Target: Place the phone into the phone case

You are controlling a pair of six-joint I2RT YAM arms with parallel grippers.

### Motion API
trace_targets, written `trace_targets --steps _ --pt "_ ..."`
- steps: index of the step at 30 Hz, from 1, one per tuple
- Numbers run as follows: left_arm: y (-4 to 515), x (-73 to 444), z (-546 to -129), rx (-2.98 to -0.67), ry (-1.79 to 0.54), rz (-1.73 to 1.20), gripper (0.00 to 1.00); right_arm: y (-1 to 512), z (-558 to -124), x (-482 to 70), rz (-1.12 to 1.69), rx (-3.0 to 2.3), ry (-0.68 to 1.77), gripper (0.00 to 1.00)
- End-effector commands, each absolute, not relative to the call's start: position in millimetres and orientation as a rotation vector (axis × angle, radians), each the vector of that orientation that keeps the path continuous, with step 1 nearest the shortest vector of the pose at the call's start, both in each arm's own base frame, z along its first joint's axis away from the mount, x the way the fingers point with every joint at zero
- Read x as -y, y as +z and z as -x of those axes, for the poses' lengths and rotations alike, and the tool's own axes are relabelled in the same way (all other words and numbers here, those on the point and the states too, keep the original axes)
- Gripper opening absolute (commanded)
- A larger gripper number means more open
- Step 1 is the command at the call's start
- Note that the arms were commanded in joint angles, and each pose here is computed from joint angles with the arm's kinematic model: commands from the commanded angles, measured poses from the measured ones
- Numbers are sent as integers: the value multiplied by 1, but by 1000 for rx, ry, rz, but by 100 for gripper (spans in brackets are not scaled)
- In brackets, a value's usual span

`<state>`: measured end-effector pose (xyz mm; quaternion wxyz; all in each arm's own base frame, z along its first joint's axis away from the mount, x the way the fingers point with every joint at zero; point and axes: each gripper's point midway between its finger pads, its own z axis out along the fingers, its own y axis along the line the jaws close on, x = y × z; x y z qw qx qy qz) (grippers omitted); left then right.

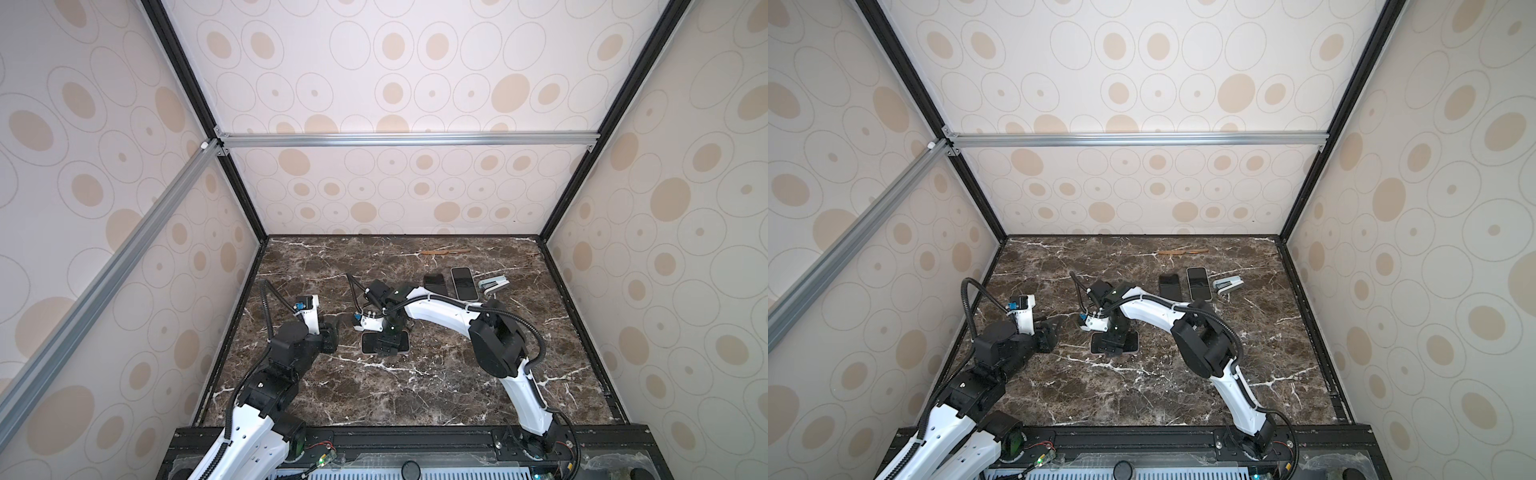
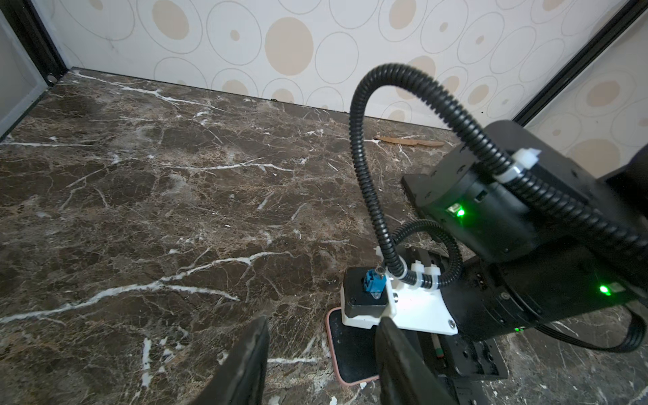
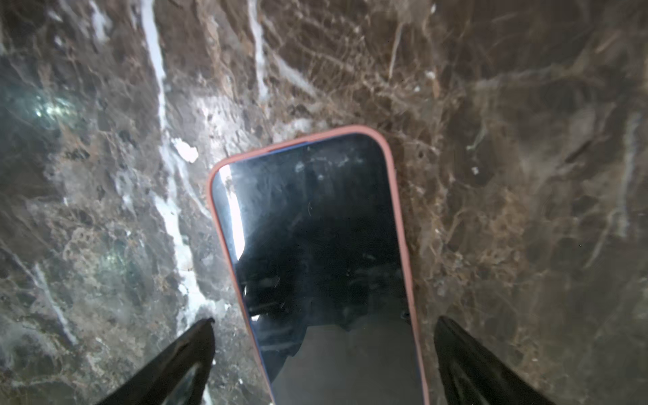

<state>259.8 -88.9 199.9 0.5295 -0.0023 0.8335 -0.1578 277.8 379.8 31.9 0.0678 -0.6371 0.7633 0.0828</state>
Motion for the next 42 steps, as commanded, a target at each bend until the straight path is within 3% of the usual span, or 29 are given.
trace_targets --steps 1,5,13,21,24,30,35,41,42 --pt "205 87 -261 -1965 -360 -13 50 19 -271 -367 2016 -2317 179 99" --pt "206 86 -261 -1952 -361 -8 50 9 -270 -361 2021 -2338 114 99" --pt "208 82 -261 -1941 -342 12 50 7 -281 -359 1891 -2420 53 86" --pt "213 77 -260 -1921 -324 35 51 14 -352 -335 1222 -2706 -103 71" --pt "213 77 -260 -1921 -324 35 51 11 -373 -316 930 -2796 -187 71" --pt "213 76 -260 -1916 -321 44 51 3 -397 -293 451 -2933 -111 68" --pt "213 76 -260 -1918 -324 43 51 9 -391 -301 383 -2987 20 71" --pt "213 76 -260 -1918 -324 47 51 16 -376 -296 349 -3022 48 100" --pt "212 76 -260 -1919 -323 50 51 19 -375 -296 348 -3015 52 99"
